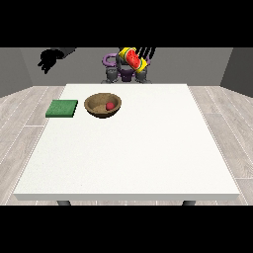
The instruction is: Pick the cup and pour the ball into the bowl, then pick the bowl and place it on the pad
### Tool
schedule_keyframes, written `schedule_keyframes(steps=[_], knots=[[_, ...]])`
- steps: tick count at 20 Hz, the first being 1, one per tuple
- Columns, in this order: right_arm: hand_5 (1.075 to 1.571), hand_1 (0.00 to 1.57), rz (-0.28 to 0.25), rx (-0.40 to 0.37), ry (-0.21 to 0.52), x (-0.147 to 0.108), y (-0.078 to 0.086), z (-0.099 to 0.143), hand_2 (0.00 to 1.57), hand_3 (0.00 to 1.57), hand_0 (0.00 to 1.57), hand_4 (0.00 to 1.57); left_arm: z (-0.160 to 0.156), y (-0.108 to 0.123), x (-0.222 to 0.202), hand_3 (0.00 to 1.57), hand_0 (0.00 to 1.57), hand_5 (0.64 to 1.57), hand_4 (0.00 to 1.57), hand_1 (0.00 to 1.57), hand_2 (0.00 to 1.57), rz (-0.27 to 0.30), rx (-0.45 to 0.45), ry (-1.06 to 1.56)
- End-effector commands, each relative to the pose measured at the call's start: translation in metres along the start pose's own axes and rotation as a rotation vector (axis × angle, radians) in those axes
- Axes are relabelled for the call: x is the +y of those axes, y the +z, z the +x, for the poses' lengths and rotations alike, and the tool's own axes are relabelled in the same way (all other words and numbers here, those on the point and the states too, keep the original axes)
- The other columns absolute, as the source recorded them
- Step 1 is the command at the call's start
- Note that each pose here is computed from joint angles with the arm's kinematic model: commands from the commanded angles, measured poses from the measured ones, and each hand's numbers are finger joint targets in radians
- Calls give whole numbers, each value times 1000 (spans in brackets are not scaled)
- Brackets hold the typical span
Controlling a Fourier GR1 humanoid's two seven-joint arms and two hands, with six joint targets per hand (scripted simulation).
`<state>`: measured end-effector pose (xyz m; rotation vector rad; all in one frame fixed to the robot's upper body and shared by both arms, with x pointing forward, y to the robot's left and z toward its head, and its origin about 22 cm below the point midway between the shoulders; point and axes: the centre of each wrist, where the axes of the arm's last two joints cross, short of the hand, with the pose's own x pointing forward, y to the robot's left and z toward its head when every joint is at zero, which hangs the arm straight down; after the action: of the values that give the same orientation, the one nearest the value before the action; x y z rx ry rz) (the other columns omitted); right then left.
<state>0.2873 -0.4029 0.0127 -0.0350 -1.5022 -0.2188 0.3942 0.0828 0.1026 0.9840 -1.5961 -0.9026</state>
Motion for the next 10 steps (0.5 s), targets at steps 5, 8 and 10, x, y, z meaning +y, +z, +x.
schedule_keyframes(steps=[5,8,10], knots=[[1556,0,-80,14,-21,15,4,-23,0,0,0,774,-45,-22,95,0,0,1571,1065,0,0,84,49,803],[1563,0,-134,1,-43,12,9,-33,0,0,0,747,-82,-20,119,0,0,1566,1054,0,0,46,-26,948],[1566,0,-125,-13,-72,25,17,-56,0,0,0,719,-99,-23,142,0,0,1566,1057,0,0,20,-62,1004]])
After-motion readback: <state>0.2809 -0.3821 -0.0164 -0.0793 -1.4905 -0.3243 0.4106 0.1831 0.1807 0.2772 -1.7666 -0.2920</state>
